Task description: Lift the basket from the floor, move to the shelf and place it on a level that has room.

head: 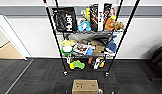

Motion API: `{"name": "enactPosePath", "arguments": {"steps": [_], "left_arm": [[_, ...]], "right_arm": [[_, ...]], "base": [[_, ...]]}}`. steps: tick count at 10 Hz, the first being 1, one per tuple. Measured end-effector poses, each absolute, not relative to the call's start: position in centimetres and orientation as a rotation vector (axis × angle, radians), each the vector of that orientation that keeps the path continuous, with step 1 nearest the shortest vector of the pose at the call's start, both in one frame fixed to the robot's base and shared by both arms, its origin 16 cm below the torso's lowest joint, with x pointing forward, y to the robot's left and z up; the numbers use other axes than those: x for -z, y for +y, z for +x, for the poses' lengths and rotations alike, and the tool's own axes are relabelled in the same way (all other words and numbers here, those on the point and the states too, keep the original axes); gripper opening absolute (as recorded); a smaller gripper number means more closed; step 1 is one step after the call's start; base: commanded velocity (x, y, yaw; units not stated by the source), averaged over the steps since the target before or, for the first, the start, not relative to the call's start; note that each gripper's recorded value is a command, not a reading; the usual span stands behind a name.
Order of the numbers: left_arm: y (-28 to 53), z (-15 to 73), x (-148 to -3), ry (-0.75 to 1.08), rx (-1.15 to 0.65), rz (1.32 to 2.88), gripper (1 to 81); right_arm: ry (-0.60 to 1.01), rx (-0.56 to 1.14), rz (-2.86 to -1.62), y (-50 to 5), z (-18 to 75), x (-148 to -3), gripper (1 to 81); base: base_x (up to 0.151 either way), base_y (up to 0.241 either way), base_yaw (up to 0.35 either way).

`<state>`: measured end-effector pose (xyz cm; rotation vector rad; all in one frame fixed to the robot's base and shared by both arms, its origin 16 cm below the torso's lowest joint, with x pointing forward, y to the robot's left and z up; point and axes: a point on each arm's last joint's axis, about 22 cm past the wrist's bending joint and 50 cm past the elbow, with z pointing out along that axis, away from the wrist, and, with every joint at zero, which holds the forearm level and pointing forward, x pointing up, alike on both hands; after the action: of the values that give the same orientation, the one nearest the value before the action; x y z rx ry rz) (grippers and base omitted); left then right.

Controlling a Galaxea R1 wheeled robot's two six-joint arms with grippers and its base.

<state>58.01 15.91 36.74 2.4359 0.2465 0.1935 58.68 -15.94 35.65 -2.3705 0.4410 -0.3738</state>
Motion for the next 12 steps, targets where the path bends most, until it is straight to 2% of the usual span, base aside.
{"name": "enactPosePath", "arguments": {"steps": [5, 12], "left_arm": [[17.0, 54.5, -41.7, 0.251, -0.126, 2.391, 1.0], [17.5, 52.5, -48.2, 0.293, -0.146, 2.351, 1.0]], "right_arm": [[0.466, 0.283, -2.322, -16.0, 54.6, -40.4, 1.0], [0.478, 0.29, -2.288, -16.7, 52.7, -47.1, 1.0]], "base": [[0.0, 0.0, 0.0], [0.0, 0.0, 0.0]]}}
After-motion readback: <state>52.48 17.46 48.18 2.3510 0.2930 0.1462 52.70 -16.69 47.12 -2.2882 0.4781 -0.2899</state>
